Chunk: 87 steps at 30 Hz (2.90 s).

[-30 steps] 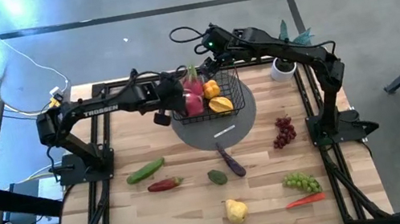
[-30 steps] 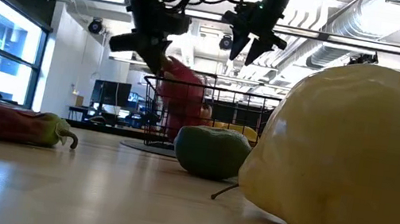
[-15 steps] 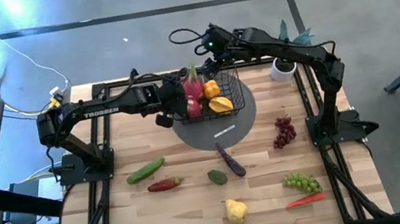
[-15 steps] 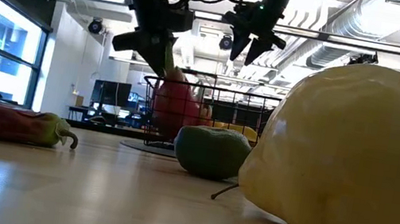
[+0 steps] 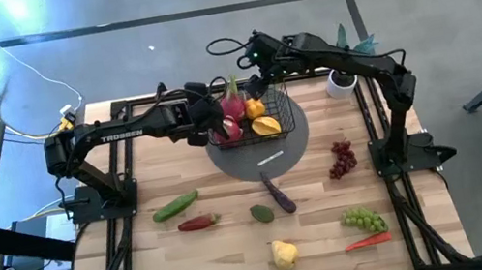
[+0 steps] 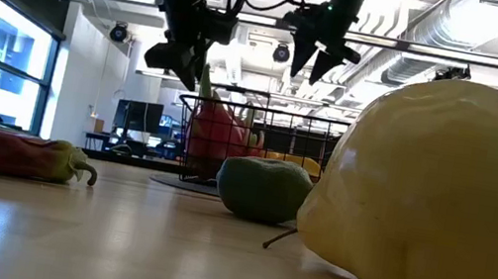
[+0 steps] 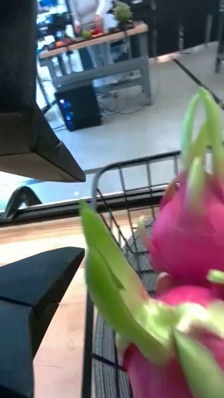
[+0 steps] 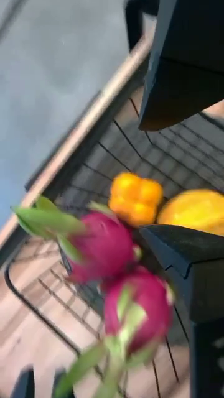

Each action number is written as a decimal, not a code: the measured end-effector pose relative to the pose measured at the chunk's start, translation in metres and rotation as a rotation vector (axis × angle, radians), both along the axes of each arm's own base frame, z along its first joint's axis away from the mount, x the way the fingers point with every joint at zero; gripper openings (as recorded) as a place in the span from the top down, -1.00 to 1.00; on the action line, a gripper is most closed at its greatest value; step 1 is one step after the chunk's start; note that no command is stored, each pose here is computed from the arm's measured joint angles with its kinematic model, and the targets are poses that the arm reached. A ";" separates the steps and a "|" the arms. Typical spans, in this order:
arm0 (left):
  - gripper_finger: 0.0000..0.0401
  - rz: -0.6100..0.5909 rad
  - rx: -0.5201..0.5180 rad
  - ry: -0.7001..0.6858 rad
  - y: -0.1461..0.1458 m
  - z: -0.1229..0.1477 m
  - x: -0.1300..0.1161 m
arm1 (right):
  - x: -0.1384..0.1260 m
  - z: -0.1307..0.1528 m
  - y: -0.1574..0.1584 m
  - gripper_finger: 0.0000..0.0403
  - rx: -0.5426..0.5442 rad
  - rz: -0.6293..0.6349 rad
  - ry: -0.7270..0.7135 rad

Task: Build produce basket
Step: Put the pink dragon fruit into the black wire basket, then put the yellow pear into the black wire basket

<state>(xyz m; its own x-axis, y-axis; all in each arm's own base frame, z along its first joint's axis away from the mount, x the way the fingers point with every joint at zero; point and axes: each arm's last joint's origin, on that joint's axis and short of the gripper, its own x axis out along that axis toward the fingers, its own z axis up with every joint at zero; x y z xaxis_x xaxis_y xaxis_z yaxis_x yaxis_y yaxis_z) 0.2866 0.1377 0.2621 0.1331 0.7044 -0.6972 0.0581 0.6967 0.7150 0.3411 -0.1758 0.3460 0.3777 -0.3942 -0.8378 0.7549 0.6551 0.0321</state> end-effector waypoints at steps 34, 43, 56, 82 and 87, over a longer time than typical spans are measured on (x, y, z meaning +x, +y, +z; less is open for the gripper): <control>0.14 0.095 -0.203 -0.332 -0.035 0.062 -0.058 | 0.008 0.002 0.136 -0.19 0.332 0.122 0.097; 0.14 0.096 -0.435 -0.359 -0.043 0.056 -0.062 | 0.006 0.001 0.172 -0.19 0.435 0.136 0.137; 0.14 0.242 -0.520 -0.445 -0.045 0.055 -0.063 | 0.001 0.000 0.222 -0.41 0.423 0.342 0.198; 0.14 0.405 -0.764 -0.351 -0.091 0.047 -0.067 | 0.023 -0.029 0.299 -0.48 0.642 0.328 0.166; 0.14 0.371 -0.769 -0.331 -0.101 0.047 -0.066 | 0.030 -0.046 0.313 -0.48 0.658 0.278 0.198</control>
